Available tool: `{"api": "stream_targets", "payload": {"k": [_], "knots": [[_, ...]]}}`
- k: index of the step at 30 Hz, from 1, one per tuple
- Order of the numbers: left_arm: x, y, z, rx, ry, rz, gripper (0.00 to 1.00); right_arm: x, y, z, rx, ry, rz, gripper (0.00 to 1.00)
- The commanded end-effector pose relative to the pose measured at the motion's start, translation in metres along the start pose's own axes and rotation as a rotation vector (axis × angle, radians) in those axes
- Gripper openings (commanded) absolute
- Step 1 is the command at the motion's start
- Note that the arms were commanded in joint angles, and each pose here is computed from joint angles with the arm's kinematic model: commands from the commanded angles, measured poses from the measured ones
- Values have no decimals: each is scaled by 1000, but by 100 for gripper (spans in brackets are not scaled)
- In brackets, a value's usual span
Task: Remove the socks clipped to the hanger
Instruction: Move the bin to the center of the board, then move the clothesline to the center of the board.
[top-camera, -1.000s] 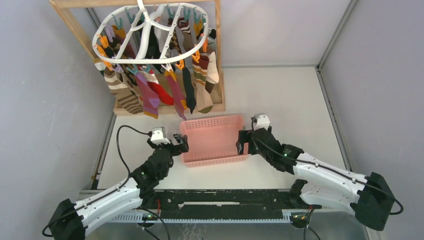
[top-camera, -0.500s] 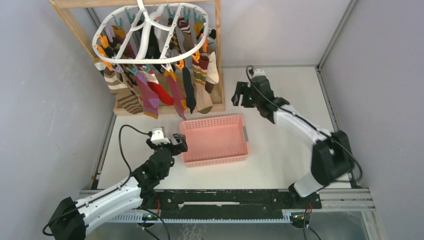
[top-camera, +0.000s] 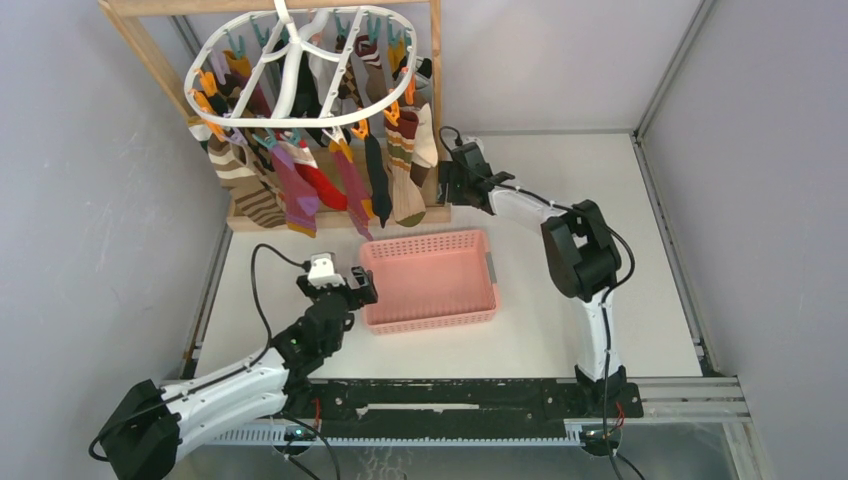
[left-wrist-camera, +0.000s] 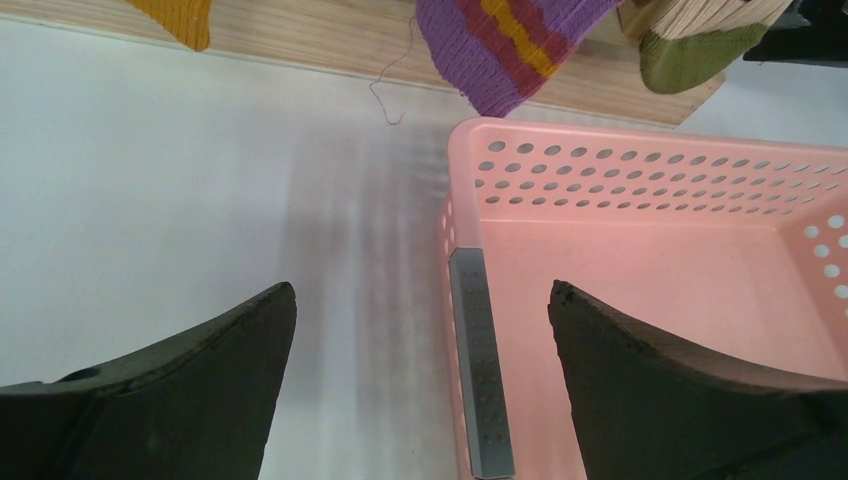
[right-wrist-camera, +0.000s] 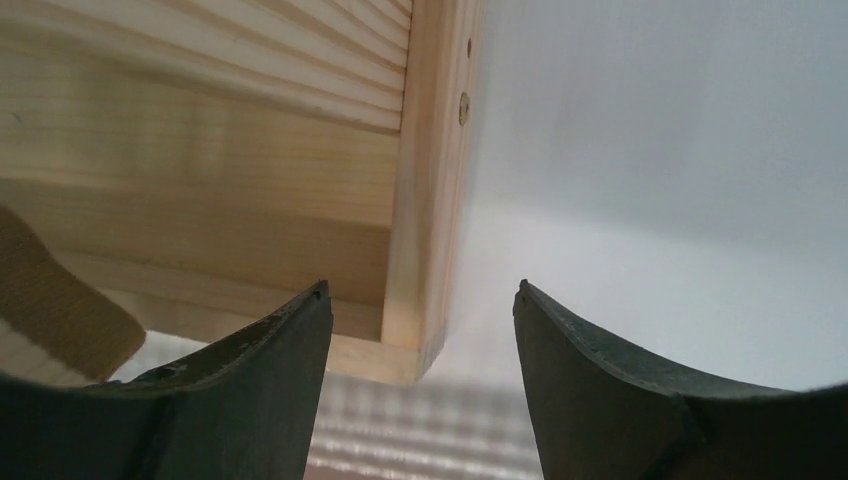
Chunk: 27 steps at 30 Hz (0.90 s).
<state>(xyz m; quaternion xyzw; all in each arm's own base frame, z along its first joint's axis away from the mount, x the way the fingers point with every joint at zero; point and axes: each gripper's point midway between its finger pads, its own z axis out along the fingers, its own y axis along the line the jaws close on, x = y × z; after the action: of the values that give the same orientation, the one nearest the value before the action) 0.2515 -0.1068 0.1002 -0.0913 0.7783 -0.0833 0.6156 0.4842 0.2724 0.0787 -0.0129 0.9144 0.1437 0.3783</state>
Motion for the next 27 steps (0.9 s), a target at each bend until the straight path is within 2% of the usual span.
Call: {"api": "stream_targets", "payload": {"k": [1, 10, 17, 24, 25, 27], "knots": [[-21, -10, 5, 9, -53, -27, 100, -18, 15, 8, 24, -50, 14, 74], [-20, -13, 4, 33, -53, -33, 100, -16, 14, 22, 105, -30, 10, 73], [-22, -13, 2, 43, -58, -43, 100, -4, 7, 31, 164, 26, -18, 65], [-24, -12, 0, 45, -65, -54, 100, 14, 5, 41, 153, 97, -40, 62], [-24, -12, 0, 44, -66, -55, 100, 16, 5, 41, 149, 108, -43, 58], [-25, -11, -1, 42, -66, -55, 100, 17, 5, 42, 145, 117, -42, 44]]}}
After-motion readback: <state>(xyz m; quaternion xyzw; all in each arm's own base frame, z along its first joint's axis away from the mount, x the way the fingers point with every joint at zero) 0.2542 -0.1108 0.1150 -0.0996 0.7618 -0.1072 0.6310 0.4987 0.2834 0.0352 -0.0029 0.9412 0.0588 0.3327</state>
